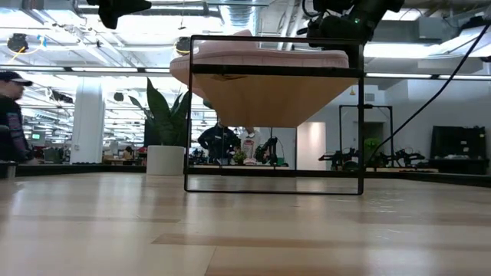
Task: Pick and place slides into the shelf
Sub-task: Adjust the slippers on the shelf
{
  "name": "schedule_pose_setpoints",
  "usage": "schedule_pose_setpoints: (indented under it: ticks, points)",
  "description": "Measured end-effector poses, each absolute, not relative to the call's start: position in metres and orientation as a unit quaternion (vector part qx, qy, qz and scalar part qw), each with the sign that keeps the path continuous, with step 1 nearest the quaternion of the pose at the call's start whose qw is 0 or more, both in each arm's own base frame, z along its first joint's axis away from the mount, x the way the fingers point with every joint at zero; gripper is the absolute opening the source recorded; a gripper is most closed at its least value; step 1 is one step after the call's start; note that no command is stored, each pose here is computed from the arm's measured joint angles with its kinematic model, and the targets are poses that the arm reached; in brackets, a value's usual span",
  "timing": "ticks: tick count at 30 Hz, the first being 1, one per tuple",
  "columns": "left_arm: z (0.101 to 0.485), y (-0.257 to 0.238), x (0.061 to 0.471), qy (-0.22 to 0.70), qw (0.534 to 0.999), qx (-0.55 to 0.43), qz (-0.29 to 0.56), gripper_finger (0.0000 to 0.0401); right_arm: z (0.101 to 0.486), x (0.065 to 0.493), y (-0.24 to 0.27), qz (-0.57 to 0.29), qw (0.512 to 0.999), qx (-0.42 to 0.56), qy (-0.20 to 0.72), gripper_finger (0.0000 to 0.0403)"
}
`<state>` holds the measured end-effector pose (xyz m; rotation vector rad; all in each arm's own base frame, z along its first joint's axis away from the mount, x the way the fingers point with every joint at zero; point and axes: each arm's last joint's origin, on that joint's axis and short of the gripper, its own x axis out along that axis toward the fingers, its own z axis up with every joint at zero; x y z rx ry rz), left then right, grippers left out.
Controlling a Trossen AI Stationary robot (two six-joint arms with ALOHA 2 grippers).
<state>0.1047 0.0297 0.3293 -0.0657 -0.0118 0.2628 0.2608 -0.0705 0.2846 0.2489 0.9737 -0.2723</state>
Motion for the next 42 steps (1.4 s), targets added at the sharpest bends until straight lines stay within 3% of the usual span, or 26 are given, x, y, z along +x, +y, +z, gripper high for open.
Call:
schedule_pose_setpoints:
  ticks: [21, 28, 37, 42]
  points:
    - [0.329, 0.030, 0.105, -0.005, 0.991, -0.033, 0.131, 0.0220, 0.285, 0.265, -0.050, -0.115, 0.868, 0.132, 0.466, 0.0000]
    - [0.329, 0.030, 0.105, -0.005, 0.991, -0.033, 0.131, 0.0220, 0.287, 0.264, -0.057, -0.166, 0.863, 0.106, 0.464, 0.0000]
    - [0.329, 0.033, 0.104, -0.006, 0.982, -0.025, 0.187, 0.0220, 0.343, 0.254, -0.081, -0.294, 0.871, 0.013, 0.393, 0.0000]
    - [0.329, 0.033, 0.104, -0.006, 0.982, -0.019, 0.190, 0.0220, 0.391, 0.223, -0.094, -0.316, 0.908, 0.006, 0.276, 0.0000]
